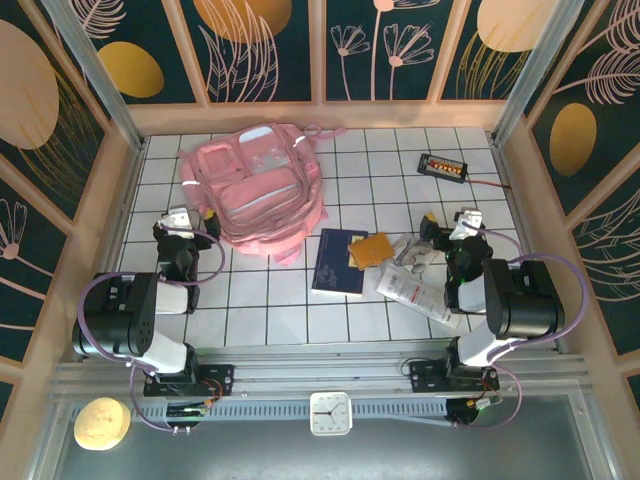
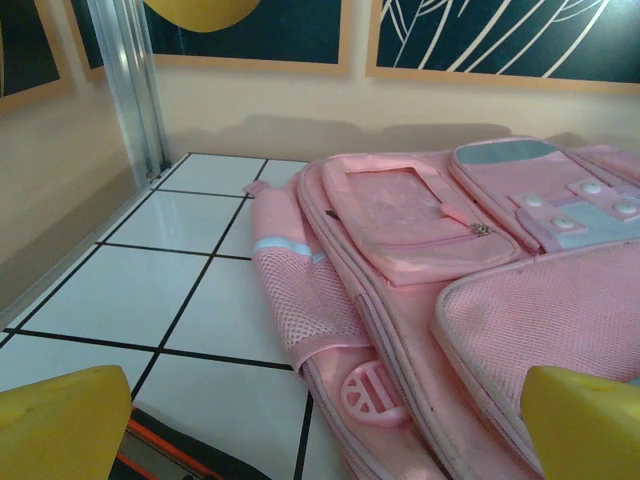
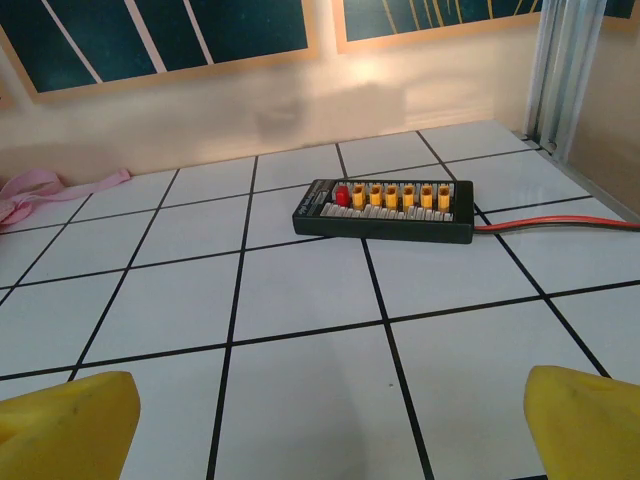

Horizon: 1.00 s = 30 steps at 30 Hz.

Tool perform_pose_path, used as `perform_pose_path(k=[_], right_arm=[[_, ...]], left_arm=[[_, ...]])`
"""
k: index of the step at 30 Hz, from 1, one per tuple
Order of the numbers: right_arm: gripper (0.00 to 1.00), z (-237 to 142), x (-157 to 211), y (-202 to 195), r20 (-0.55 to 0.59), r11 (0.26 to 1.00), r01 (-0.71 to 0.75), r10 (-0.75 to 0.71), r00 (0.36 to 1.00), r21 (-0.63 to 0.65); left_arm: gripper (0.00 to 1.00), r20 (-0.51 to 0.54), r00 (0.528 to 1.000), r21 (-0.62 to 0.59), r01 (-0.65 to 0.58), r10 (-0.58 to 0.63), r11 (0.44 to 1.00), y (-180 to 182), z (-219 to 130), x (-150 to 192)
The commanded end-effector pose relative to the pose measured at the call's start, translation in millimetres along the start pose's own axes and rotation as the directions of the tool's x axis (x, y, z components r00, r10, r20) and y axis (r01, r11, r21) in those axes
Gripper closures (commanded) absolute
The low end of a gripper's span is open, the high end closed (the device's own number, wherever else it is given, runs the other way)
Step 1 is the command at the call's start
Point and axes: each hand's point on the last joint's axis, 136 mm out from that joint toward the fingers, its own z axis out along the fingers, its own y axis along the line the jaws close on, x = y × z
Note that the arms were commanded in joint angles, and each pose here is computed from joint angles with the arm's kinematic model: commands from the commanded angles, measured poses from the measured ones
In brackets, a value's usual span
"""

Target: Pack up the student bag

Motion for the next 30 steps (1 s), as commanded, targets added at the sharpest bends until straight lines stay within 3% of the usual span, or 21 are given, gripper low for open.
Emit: perform_pose_path(k=[1,28,30], right_arm=[[0.01,2.8,-8.2,-0.6,0.032,1.0,-0.002,0.002,0.999,0.013],[0.01,6.4,-12.9,-3.6,0.02,0.999,-0.014,0.013,1.0,0.031],[0.01,10.5,-17.8,-6.4,-0.001,0.998,-0.019,0.019,1.0,0.052]], left_arm=[[0.01,0.029,1.0,0.01,0.002,-0.002,1.0,-0.4,-0.7,-5.6],[0.01,0.03,1.0,0.01,0.002,-0.002,1.0,-0.3,-1.4,-5.4],[0.01,0.033,0.999,-0.03,0.022,-0.021,0.999,6.3,-0.7,-9.0]])
